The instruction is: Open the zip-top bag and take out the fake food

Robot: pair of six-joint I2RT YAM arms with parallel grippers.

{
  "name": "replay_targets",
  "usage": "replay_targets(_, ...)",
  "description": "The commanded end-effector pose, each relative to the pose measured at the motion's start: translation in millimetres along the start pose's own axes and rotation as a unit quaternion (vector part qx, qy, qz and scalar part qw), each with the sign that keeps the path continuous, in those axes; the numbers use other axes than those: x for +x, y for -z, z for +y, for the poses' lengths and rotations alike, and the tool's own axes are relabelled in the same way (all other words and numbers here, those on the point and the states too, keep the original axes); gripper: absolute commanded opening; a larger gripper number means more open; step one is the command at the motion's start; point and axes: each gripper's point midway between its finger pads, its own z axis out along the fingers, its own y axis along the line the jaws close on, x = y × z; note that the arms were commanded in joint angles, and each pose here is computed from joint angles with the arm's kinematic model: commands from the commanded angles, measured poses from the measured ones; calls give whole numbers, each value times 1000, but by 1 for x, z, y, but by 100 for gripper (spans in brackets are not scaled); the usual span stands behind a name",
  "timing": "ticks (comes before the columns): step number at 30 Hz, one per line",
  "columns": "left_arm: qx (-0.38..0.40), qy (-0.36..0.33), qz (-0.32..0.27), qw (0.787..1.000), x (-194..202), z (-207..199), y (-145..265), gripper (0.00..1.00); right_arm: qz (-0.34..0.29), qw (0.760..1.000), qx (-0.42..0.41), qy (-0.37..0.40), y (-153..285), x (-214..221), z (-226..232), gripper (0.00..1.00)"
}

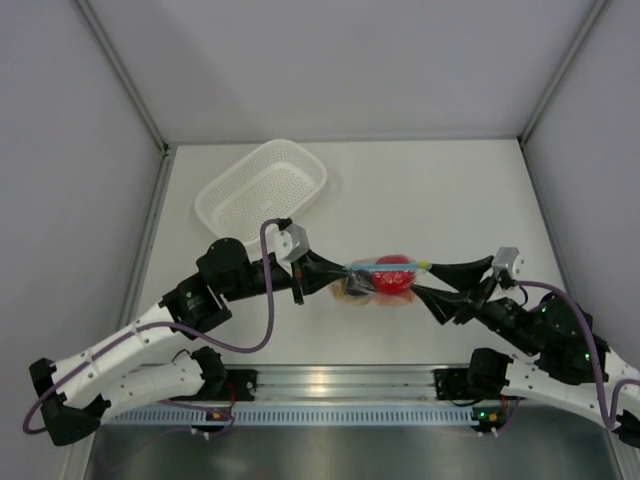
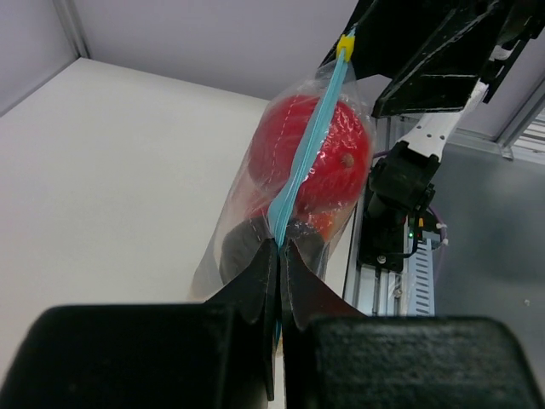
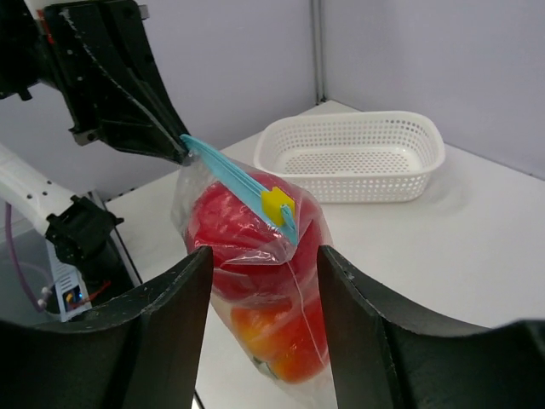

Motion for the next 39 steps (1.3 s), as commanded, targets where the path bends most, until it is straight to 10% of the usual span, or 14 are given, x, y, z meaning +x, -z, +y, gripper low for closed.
replay_targets(1, 26, -10, -54, 998, -41, -16, 9, 0, -46, 998, 31, 2, 4, -25, -12, 53)
replay_targets(16, 78, 0, -57, 995, -43, -35, 12, 0, -67, 993, -84, 41, 7, -39, 27, 57)
replay_targets(32, 73, 7, -74, 995, -50, -36, 16, 0, -74, 990, -123, 16, 11, -40, 41, 1)
replay_targets(36, 70, 10, -73, 995, -48, -34, 15, 0, -69, 988, -141, 17, 12, -41, 48, 4)
replay_targets(37, 69, 11, -72, 995, -48, -33, 14, 0, -66, 987, -144, 17, 11, -42, 49, 21)
replay_targets(39, 70, 11, -69, 995, -45, -34, 14, 0, -54, 987, -147, 22, 11, -38, 51, 25)
